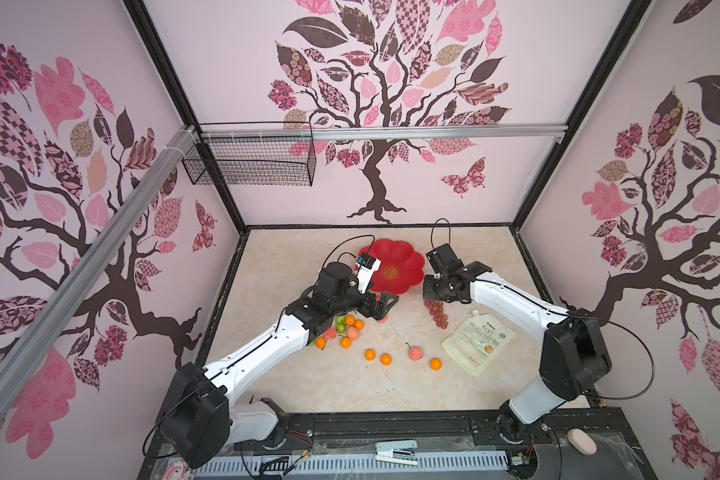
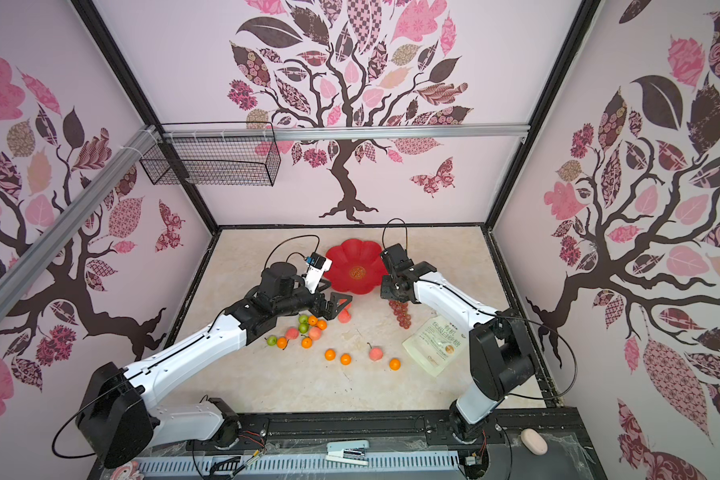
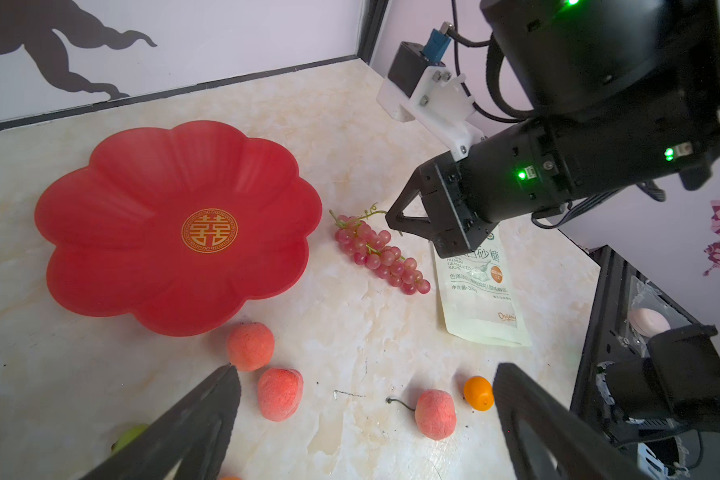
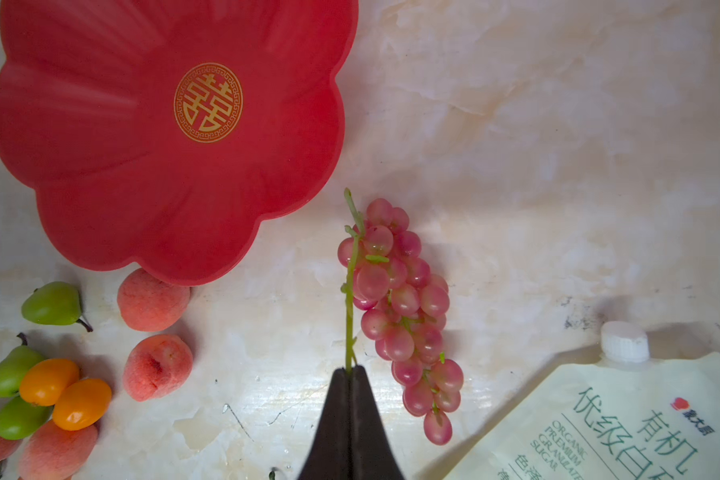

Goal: Place and organize the fake fruits in the fruit bowl
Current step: 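Lift the grapes and carry them over the red bowl with the right gripper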

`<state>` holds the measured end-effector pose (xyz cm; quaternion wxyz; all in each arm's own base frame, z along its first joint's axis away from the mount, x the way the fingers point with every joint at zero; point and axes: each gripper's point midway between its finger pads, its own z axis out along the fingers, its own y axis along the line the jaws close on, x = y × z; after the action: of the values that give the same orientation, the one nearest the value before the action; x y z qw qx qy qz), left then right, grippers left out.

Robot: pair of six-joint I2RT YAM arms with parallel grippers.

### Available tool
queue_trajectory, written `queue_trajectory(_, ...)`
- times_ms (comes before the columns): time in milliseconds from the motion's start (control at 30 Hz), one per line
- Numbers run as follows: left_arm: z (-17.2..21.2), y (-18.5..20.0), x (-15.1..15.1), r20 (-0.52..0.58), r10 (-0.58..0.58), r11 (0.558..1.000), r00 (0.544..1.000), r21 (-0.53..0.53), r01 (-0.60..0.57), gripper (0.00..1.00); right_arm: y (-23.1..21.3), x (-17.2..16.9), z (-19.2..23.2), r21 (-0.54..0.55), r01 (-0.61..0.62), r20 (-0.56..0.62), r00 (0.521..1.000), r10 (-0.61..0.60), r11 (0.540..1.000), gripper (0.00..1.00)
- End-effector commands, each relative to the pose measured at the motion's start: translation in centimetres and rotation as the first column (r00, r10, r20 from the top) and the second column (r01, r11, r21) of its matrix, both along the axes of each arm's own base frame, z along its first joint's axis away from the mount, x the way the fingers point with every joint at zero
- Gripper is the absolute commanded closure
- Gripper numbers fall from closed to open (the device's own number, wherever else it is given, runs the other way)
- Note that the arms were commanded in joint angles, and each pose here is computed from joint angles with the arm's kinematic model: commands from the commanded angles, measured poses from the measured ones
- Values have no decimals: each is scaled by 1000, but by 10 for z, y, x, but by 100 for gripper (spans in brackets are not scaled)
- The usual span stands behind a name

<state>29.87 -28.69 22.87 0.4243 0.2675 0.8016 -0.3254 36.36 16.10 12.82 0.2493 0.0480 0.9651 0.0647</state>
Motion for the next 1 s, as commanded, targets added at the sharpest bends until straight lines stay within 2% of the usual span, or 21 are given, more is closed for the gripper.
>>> queue_trajectory(0,16,3,6,40,36,999,999,-30,-35,1,-3,2,41,17,-11,77,997,10,1000,100)
queue_trajectory(233,17,-2,7,35,17,999,999,-28,-16,1,-8,2,83,30,-9,167,986,4,999,100)
queue_trajectory(500,38,-10,13,25,-5,1000,1000,-13,5,2,-11,3,142,49,-19,272,962,5,999,100)
queue_trajectory(667,47,-10,24,13,23,1000,1000,-14,-22,1,-7,10,178,65,-37,325,946,14,997,100)
queue_trajectory(833,47,-3,45,-52,71,997,996,-12,-72,2,4,24,209,89,-64,372,928,26,994,100)
queue_trajectory(967,39,11,71,-94,181,983,979,39,-178,2,18,42,218,108,-85,383,923,37,991,100)
